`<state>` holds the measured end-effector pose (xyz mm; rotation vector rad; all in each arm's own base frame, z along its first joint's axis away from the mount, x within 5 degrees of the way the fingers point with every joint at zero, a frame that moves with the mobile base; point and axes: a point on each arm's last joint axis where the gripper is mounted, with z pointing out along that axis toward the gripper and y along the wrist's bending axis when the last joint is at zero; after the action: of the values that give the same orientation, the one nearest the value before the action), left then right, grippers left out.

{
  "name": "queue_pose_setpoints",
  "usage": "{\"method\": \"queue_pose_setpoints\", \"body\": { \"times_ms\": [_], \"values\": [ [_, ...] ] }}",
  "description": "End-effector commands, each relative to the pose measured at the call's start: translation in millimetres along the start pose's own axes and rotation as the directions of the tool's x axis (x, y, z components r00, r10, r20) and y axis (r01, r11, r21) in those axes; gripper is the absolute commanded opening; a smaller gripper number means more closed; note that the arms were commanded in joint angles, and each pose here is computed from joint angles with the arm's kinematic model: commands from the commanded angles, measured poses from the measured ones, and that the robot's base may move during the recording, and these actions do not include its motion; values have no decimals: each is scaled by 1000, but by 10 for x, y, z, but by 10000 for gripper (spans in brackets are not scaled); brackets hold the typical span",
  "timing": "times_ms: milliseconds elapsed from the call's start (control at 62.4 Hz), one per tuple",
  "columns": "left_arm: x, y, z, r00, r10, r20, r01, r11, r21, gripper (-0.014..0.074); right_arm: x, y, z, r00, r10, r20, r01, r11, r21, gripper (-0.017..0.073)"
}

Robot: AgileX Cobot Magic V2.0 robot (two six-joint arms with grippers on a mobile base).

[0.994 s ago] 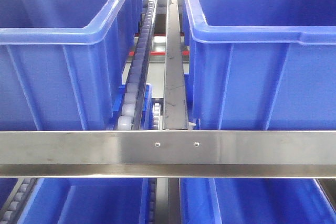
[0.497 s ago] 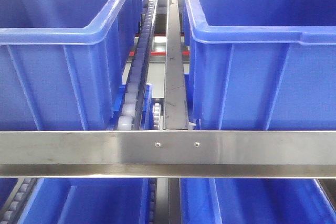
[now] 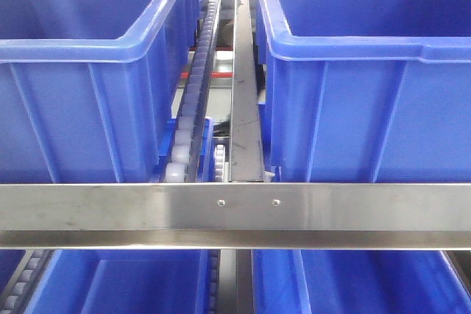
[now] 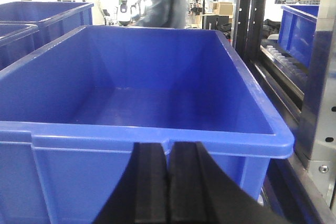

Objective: Pick and sort blue part to right shelf

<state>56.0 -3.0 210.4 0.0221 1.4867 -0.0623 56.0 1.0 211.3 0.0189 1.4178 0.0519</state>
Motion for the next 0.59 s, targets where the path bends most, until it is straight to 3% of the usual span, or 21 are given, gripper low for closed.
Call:
{"method": "queue_pose_setpoints", "body": {
  "times_ms": [0,96,577],
  "values": [
    [-23,4,-16,996,-16,91,16,1000,-2,124,-173,7,-28,990,-16,137,16,1000,-2,55],
    [-23,6,-16,995,-40,91,41,999,-2,124,-173,7,-28,990,-16,137,16,1000,-2,55],
    [-23,6,-16,995,-40,91,41,999,-2,123,-173,7,-28,990,-16,137,16,1000,-2,55]
  ]
}}
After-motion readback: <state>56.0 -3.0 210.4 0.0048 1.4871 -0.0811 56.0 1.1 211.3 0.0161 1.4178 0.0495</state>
